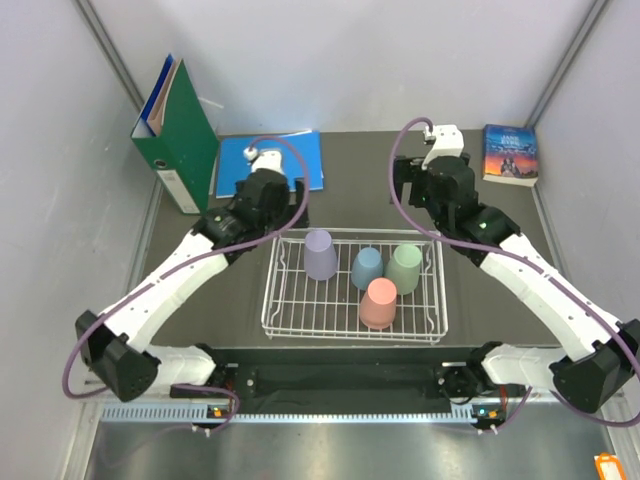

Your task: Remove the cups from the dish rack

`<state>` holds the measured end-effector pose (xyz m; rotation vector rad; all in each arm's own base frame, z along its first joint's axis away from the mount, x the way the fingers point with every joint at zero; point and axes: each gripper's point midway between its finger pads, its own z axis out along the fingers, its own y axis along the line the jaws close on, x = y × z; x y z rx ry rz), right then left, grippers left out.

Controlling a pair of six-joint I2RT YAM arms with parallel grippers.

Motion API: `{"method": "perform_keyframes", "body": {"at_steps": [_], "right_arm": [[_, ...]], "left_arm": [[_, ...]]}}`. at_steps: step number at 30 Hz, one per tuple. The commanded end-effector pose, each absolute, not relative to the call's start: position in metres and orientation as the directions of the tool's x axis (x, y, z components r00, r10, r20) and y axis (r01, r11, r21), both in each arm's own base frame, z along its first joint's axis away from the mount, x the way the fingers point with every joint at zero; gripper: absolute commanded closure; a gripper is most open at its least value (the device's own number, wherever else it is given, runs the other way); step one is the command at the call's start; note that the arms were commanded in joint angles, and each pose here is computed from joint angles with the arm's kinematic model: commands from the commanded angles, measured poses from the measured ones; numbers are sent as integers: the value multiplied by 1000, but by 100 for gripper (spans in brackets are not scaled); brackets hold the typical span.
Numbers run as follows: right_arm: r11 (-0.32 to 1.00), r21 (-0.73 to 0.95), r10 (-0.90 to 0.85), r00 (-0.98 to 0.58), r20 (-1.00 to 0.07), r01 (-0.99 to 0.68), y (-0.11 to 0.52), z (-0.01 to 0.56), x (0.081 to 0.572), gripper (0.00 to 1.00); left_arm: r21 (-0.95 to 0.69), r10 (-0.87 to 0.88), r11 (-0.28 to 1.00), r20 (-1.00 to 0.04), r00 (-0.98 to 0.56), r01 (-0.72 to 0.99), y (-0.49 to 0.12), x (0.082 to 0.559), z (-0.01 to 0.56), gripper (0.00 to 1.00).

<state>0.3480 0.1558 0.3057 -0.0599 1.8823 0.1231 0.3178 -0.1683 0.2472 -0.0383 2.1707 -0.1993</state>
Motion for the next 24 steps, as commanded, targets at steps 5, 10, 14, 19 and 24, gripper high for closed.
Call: {"method": "perform_keyframes", "body": {"at_steps": [5,10,14,19,24], "right_arm": [[989,76,37,-292,-956,-124,154,313,340,0],[988,72,28,-306,-952,-134,158,309,342,0],[988,75,30,-309,-951,-135,159,308,343,0],[988,74,28,-319,-947,-134,160,302,343,0],[988,78,31,-321,-947,-132,160,299,342,0]], "left_arm": [[-139,-16,975,-819,-573,171,-229,331,248,1],[-125,16,974,-797,-604,190,-239,331,232,1],[-121,19,976,-779,-627,180,-239,326,220,1],[-142,11,973,-757,-653,181,-242,318,211,1],[-145,20,971,-745,-667,190,-247,310,205,1]]}}
